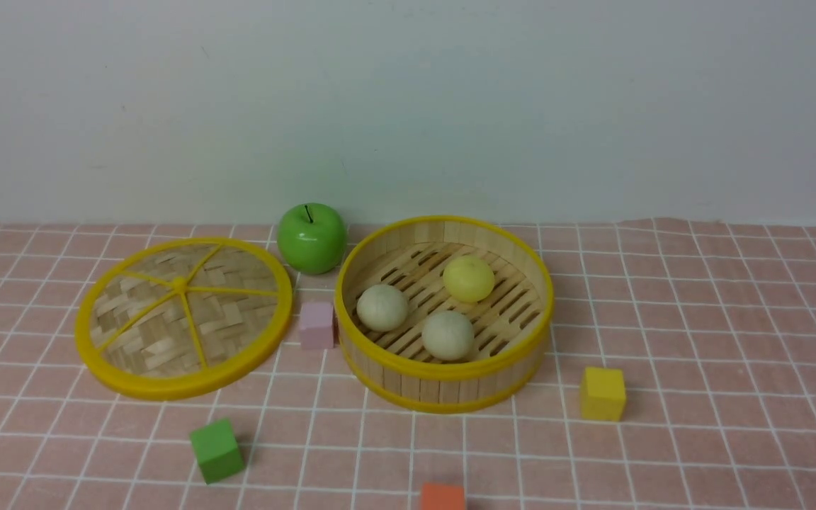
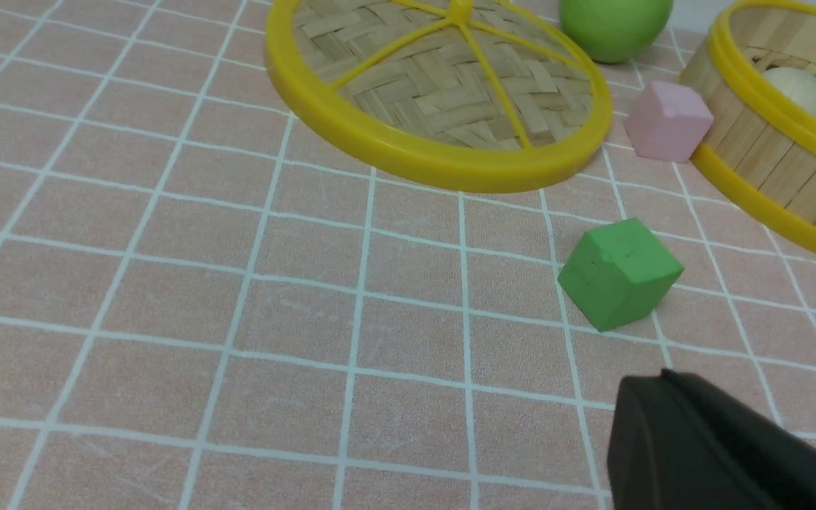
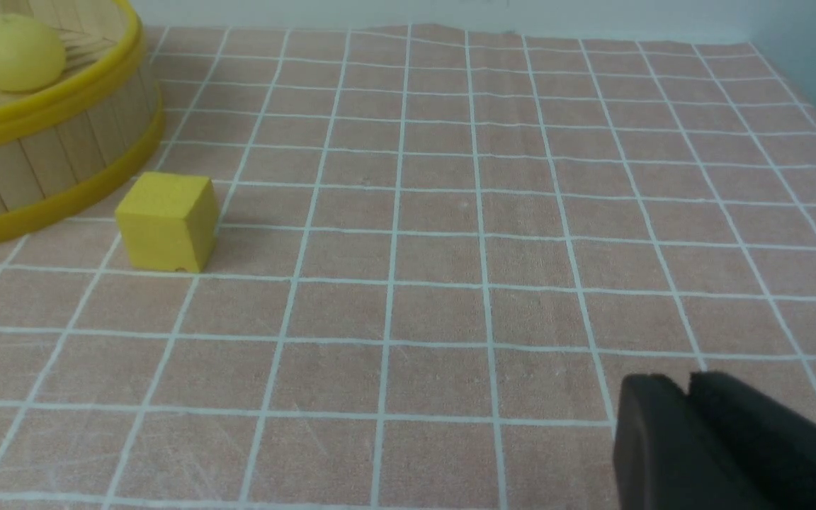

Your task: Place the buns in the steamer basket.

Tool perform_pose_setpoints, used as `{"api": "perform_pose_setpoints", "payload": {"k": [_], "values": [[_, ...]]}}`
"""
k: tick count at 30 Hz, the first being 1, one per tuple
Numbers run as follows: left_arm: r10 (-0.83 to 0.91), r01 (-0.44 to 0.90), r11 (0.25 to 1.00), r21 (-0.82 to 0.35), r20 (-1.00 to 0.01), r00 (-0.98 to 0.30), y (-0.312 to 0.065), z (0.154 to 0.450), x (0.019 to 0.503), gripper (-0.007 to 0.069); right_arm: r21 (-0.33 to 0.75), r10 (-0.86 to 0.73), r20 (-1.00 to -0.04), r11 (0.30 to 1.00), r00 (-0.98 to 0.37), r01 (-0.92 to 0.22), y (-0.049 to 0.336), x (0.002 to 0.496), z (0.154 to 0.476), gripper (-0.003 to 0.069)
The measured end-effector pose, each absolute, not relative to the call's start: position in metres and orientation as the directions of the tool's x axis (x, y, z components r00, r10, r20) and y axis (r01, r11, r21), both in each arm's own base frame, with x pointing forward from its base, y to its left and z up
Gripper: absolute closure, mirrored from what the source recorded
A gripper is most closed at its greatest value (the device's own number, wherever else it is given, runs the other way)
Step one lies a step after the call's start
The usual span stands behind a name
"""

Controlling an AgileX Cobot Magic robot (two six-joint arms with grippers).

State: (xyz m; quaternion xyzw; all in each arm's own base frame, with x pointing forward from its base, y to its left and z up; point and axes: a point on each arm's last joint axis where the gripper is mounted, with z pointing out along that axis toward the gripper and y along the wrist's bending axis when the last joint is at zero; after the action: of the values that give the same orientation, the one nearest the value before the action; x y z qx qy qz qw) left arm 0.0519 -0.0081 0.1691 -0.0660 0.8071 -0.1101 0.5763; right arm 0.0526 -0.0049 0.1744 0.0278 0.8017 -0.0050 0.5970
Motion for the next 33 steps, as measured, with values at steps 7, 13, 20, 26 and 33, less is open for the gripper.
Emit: {"api": "perform_pose_setpoints", "payload": {"k": [7, 13, 20, 26, 33], "values": [[-0.233, 0.02, 0.967, -0.254, -0.916, -0.327, -0.0081, 0.1691, 0.0519, 0.0622, 0.025, 0.039, -0.958, 0.998, -0.286, 0.051, -0.0049, 0.0526, 0.1744, 0.0554], [-0.233, 0.02, 0.967, -0.254, -0.916, -0.327, -0.0081, 0.1691, 0.0519, 0.062, 0.024, 0.038, -0.958, 0.998, -0.286, 0.051, -0.0049, 0.0526, 0.1744, 0.0549], [-0.233, 0.02, 0.967, -0.254, -0.916, -0.327, -0.0081, 0.1691, 0.0519, 0.0619, 0.024, 0.038, -0.958, 0.998, -0.286, 0.051, -0.0049, 0.0526, 0.1744, 0.0543], [-0.233, 0.02, 0.967, -0.254, -0.916, -0.327, -0.0081, 0.1691, 0.0519, 0.0615, 0.024, 0.038, -0.958, 0.998, -0.286, 0.051, -0.0049, 0.0526, 0.1744, 0.0542], [-0.233, 0.02, 0.967, -0.254, -0.916, -0.327, -0.0081, 0.1691, 0.0519, 0.0607, 0.024, 0.038, -0.958, 0.998, -0.286, 0.051, -0.0049, 0.0526, 0.1744, 0.0531]]}}
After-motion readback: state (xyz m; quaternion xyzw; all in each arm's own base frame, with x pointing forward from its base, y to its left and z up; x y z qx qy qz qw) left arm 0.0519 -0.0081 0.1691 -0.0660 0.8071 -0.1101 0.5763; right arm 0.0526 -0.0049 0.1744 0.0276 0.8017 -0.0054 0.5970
